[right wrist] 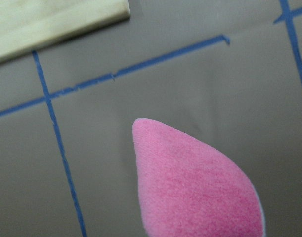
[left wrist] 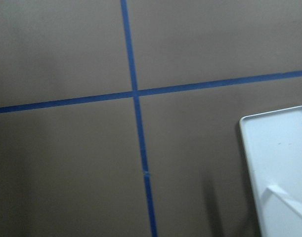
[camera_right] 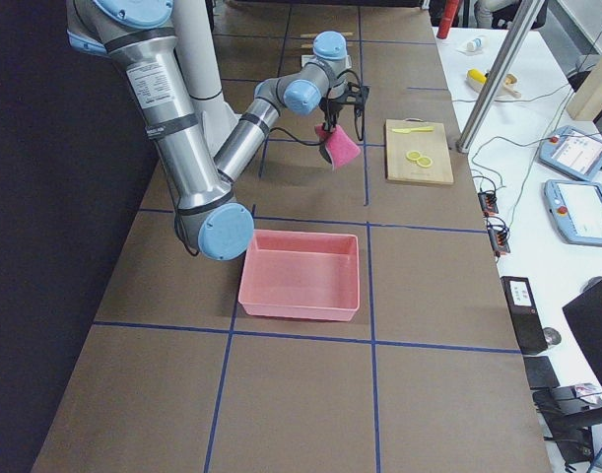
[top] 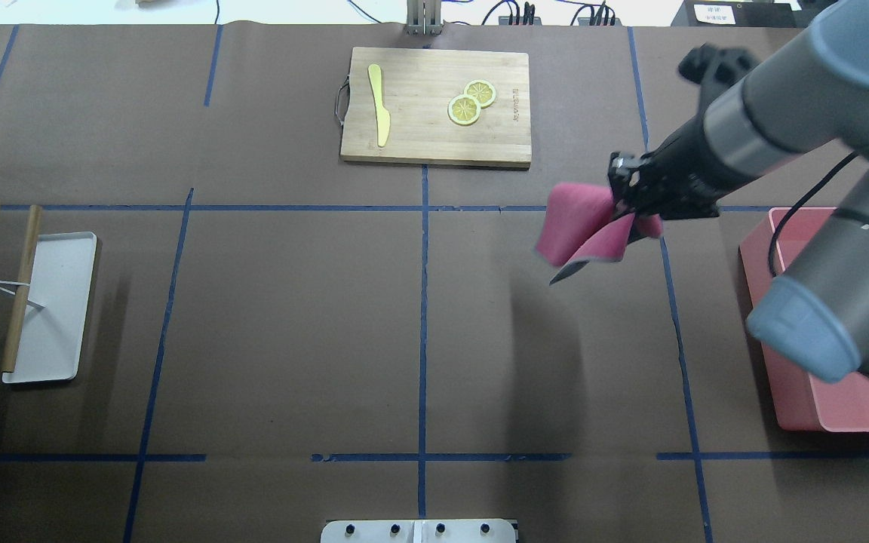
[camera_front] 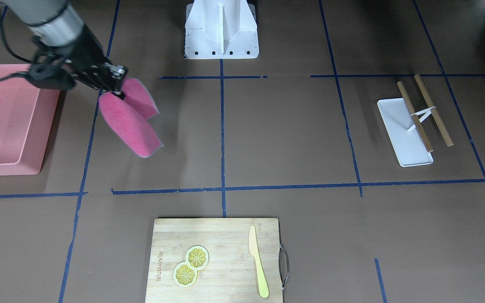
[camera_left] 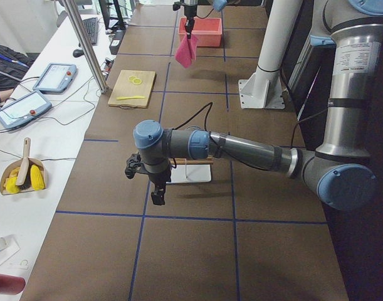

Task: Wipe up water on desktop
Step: 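Lift the cloth with the right gripper and drop it into the pink bin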

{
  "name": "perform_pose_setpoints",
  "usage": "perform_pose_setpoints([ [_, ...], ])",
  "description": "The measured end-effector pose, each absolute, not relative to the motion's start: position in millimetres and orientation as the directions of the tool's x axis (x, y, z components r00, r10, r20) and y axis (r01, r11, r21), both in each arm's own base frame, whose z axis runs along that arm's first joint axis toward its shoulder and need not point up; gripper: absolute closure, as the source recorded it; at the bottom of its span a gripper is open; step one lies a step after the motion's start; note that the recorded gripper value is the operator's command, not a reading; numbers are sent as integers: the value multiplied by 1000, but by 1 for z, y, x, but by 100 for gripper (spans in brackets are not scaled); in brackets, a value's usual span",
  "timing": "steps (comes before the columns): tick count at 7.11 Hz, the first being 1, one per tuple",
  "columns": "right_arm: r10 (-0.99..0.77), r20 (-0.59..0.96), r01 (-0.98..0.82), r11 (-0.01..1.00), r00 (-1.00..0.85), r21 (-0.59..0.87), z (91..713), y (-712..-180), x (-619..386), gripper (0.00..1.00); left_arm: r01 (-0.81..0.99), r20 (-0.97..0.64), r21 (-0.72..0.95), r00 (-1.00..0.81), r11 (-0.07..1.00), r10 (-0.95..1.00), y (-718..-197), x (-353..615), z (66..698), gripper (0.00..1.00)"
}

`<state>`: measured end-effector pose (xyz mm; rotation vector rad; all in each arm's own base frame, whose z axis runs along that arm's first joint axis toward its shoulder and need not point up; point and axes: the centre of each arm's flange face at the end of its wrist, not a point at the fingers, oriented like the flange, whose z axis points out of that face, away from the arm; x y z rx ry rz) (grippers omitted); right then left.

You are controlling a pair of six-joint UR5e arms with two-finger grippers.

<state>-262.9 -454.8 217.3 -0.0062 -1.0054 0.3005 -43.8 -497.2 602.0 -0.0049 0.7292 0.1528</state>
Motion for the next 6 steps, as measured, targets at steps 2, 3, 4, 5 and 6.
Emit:
perform_pose_setpoints([
  [2,172,815,-245,969,553,-38,228,-465,-174,100,-134,-709,37,695,990,121,-495,-63,629,0],
  [3,126,793,-221,975,595,11,254,-459,-126,100,-128,-717,34,688,991,114,-496,-66,632,0],
  [4,79,766,-178,983,638,47,297,-444,-80,99,-118,-720,29,686,993,102,-497,-67,631,0],
  [5,16,733,-107,991,680,78,346,-424,-47,99,-106,-721,18,687,994,87,-500,-67,630,0],
  [6,-39,705,-32,996,708,87,389,-410,-29,99,-100,-722,11,688,995,77,-504,-67,631,0],
])
